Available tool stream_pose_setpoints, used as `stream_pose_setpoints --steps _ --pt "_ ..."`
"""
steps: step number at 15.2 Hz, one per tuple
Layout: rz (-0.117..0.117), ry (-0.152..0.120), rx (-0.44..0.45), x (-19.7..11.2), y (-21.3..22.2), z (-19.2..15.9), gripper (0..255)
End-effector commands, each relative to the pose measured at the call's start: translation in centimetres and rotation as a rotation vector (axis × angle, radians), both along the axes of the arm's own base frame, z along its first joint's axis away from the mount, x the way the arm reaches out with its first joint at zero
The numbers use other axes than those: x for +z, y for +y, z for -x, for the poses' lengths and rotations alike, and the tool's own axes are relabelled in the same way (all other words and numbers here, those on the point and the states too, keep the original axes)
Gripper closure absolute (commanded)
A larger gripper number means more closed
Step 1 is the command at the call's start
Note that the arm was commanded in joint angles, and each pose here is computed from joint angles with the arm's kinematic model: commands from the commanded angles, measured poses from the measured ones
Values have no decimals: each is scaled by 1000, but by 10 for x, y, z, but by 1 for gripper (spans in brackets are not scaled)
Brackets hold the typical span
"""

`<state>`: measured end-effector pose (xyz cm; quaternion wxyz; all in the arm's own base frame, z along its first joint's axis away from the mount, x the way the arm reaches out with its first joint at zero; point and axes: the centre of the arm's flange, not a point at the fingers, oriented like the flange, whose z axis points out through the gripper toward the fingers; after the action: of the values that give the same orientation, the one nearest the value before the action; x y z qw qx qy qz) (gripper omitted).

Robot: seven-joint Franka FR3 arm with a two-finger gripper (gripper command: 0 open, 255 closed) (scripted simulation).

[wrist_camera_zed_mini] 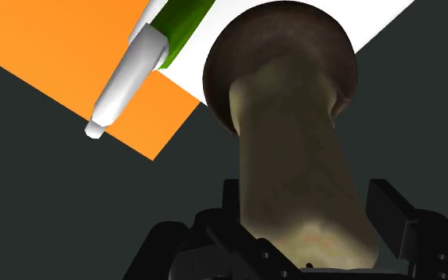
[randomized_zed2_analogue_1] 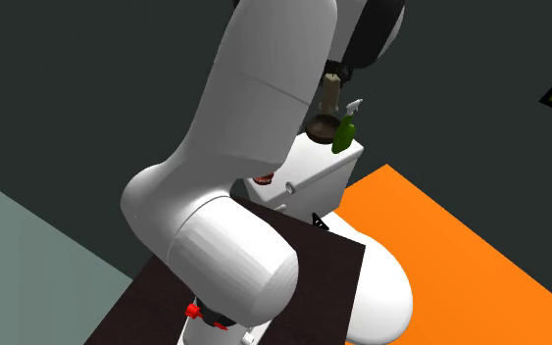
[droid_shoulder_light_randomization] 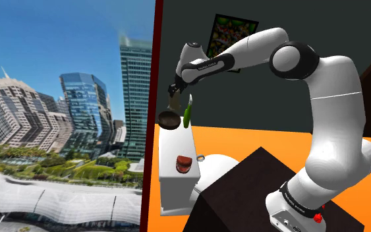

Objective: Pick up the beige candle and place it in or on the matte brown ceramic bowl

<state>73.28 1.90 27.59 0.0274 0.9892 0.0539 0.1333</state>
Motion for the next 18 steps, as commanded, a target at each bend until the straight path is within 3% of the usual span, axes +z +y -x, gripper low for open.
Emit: stream_pose_setpoints --steps 1,18 --pt "1 0 0 -5 -5 -15 255" --pt "1 0 0 -95 -5 -15 255"
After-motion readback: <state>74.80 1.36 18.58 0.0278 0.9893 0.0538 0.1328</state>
